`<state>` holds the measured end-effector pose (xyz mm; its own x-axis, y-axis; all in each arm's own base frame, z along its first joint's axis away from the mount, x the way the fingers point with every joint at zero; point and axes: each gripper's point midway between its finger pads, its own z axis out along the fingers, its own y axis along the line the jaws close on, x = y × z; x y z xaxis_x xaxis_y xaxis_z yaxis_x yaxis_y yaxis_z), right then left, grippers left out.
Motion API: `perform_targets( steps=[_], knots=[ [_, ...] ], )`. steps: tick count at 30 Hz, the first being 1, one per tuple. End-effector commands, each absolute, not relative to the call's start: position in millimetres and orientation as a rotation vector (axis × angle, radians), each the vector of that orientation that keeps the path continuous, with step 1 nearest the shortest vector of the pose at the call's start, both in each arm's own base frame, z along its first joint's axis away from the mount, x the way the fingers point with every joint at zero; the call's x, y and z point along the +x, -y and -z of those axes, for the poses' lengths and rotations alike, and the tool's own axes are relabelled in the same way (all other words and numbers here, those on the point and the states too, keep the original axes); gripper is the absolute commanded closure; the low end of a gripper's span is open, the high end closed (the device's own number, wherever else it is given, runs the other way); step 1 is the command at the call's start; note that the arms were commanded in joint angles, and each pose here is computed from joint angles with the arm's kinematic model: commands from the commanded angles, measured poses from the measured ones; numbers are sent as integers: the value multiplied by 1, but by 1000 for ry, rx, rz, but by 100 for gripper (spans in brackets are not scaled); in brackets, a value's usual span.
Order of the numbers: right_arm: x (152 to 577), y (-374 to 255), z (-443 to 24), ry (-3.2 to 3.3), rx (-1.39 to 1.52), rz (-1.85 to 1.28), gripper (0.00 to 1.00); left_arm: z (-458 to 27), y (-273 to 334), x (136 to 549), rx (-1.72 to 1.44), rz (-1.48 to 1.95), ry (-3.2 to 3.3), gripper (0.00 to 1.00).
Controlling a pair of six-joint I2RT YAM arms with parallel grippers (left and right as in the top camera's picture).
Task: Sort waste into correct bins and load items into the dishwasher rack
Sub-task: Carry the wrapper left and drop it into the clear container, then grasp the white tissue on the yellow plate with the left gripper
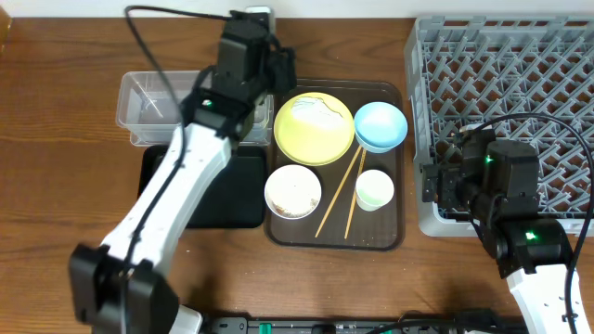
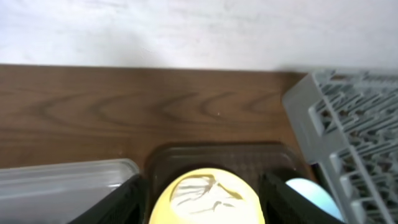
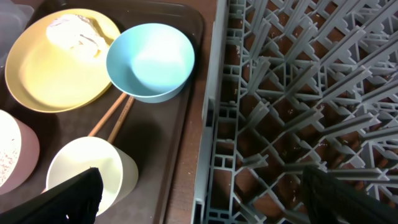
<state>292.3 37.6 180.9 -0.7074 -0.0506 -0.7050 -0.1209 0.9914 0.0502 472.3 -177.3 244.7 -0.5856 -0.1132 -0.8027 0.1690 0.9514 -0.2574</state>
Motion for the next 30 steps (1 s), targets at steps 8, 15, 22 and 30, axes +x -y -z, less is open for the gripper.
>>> perform_targets(
  steps=[8,15,22,30],
  knots=[
    [295,-39,-191,-2333,-105,-132,1,-115,230,483,434,211,-2320,31],
    [296,-39,-188,-2344,-105,-132,1,-54,234,478,486,179,-2429,27],
    [296,-39,-188,-2344,-105,-132,1,-28,234,472,499,166,-2482,27],
    [295,-39,-188,-2348,-105,-132,1,-6,231,461,520,146,-2548,36]
  ],
)
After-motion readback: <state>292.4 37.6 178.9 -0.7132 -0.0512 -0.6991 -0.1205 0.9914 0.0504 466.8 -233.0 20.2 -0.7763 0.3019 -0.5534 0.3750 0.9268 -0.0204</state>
